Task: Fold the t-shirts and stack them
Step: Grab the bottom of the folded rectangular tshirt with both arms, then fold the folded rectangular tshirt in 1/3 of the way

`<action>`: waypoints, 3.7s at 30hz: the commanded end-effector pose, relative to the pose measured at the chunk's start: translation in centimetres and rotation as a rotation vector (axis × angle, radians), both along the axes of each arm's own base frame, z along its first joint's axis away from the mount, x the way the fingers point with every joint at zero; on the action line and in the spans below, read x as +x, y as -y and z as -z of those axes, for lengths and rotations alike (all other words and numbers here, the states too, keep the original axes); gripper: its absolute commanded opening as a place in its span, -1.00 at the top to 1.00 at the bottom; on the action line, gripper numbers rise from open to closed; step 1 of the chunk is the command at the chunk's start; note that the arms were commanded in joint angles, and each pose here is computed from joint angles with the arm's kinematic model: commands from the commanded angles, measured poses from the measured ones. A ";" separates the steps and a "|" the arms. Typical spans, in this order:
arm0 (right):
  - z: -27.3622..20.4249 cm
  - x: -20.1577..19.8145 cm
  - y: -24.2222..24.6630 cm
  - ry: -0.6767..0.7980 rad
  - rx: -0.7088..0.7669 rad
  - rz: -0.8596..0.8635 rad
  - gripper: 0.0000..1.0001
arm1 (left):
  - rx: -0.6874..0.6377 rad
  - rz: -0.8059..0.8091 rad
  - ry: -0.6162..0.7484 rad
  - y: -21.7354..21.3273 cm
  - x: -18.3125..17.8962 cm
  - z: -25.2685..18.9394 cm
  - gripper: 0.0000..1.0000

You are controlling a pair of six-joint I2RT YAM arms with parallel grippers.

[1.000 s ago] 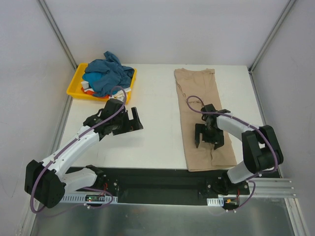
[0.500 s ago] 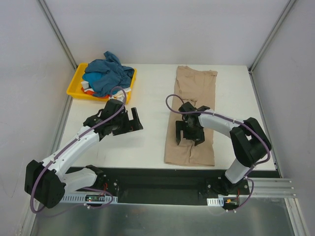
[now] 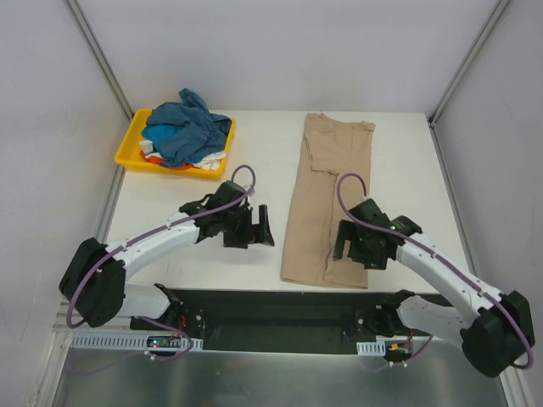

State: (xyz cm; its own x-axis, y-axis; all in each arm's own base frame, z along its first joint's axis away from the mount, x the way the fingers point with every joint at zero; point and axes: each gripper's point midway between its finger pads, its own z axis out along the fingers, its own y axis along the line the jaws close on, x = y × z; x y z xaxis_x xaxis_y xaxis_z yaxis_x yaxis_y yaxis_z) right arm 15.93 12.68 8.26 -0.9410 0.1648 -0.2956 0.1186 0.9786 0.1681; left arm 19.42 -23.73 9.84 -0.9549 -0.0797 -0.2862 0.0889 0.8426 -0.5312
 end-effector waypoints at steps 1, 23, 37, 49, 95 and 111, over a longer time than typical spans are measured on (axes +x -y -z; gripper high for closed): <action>3.3 -4.9 4.3 -0.124 -0.016 0.180 -0.93 | -0.141 0.099 -0.090 4.7 -2.2 1.0 -0.79; 6.7 -5.3 5.7 -0.144 0.079 0.300 0.12 | -0.078 0.168 -0.290 8.8 -6.9 7.6 0.93; 5.1 -8.6 2.4 -0.255 0.287 0.254 0.99 | -0.118 0.172 -0.294 8.0 -8.3 6.1 1.00; 0.8 -6.8 2.7 -0.088 0.267 0.203 0.99 | -0.182 0.222 -0.176 9.2 -6.5 1.5 1.00; -3.8 24.4 6.6 0.231 0.144 0.260 0.99 | -0.161 0.096 0.120 13.4 24.9 -1.0 0.84; -4.0 26.1 7.2 0.207 0.171 0.291 -0.93 | -0.184 0.123 0.225 13.0 26.7 -5.1 -0.99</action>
State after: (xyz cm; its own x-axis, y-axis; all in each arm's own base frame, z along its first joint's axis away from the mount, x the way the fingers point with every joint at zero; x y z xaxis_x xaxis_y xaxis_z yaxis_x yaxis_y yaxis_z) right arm 41.17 5.27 8.20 -0.8032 0.4790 -0.3542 0.3750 0.8685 0.3242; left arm 45.73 -37.29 8.34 -0.9296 -0.0367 -0.3668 0.2212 0.7405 -0.6346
